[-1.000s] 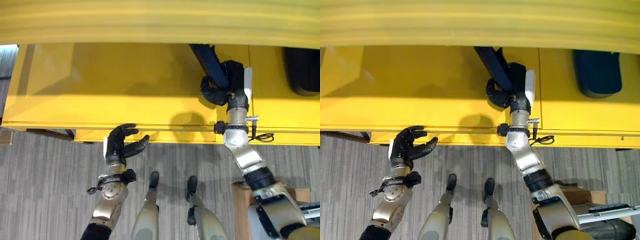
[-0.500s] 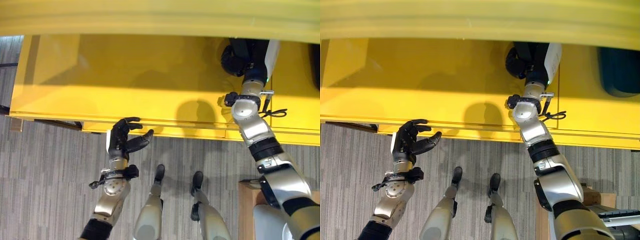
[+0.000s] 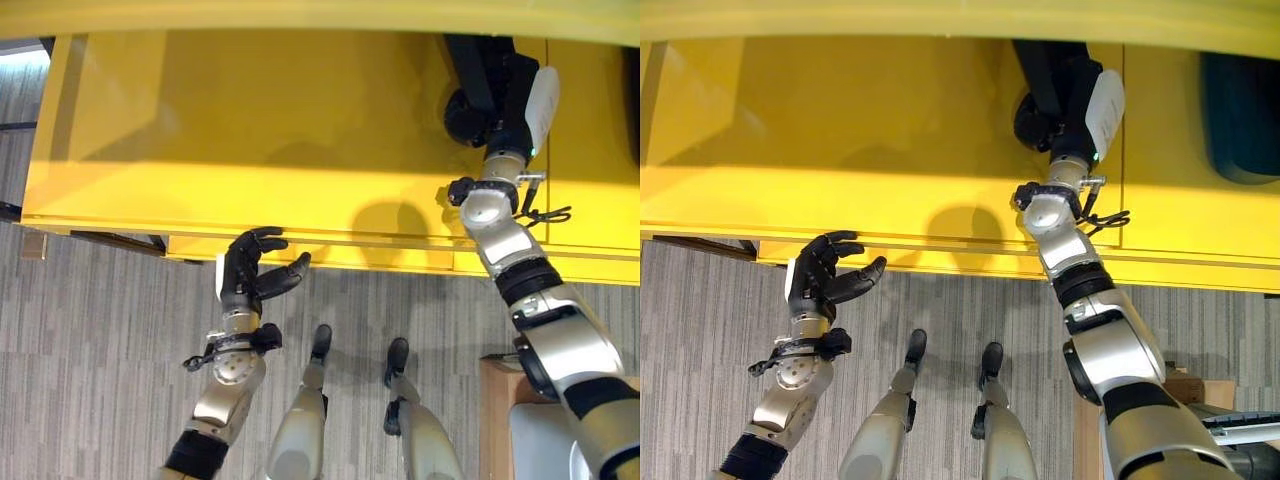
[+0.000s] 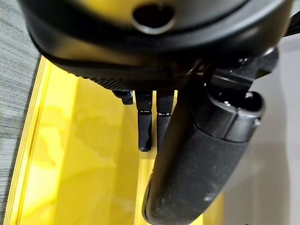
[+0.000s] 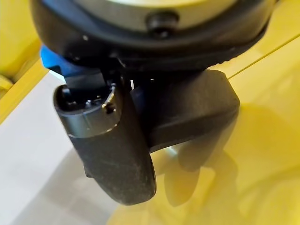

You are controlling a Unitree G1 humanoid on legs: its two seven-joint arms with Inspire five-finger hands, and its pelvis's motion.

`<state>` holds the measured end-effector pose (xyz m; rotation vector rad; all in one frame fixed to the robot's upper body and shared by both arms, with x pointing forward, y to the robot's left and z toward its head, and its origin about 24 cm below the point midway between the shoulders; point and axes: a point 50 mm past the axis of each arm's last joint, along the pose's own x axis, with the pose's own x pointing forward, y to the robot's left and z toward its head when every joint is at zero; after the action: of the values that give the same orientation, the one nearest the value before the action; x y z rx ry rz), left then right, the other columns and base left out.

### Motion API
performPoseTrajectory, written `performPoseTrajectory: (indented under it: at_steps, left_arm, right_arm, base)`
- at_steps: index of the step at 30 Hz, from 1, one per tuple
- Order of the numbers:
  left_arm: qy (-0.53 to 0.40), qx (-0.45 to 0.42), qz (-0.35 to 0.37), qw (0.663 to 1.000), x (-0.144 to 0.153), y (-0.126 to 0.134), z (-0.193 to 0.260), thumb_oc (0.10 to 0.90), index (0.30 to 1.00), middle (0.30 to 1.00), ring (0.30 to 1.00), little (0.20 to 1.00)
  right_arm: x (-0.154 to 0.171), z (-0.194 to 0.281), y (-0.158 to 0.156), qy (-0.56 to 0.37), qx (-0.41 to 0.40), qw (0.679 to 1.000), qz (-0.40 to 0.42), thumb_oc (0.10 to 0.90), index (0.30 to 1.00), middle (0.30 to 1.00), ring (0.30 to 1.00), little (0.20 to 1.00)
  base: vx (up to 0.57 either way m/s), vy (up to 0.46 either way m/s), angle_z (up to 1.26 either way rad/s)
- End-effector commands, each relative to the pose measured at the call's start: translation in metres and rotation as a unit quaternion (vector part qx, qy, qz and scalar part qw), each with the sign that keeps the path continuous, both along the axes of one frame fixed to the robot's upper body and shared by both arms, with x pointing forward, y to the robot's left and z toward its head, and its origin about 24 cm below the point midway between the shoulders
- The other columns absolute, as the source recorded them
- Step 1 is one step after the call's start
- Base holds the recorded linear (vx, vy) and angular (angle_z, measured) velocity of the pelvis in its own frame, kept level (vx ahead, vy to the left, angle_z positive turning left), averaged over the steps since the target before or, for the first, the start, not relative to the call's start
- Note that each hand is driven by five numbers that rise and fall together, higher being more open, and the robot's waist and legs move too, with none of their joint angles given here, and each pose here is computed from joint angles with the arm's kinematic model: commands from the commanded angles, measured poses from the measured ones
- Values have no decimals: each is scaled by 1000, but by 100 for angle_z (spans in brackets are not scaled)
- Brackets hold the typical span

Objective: Move parts from the plastic box to the shelf.

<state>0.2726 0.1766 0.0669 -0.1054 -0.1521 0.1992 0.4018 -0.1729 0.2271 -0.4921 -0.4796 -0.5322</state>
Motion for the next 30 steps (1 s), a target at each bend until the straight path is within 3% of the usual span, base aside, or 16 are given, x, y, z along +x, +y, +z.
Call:
performPoseTrajectory:
  at_steps: [1,12,30]
  left_arm:
    - [-57,8,1,998,6,3,25,900,1000,1000,1000,1000]
    - [-72,16,-19,997,14,-2,34,900,1000,1000,1000,1000]
    - [-52,13,-41,998,13,-10,28,900,1000,1000,1000,1000]
  right_arm:
    - [2,-85,21,182,65,980,56,400,300,300,300,300]
    - [5,-99,44,230,108,963,95,400,300,300,300,300]
    - [3,-119,14,265,237,934,27,400,300,300,300,300]
  base:
    - [-11,32,-2]
    - [-77,29,-1]
    - [-1,8,-2]
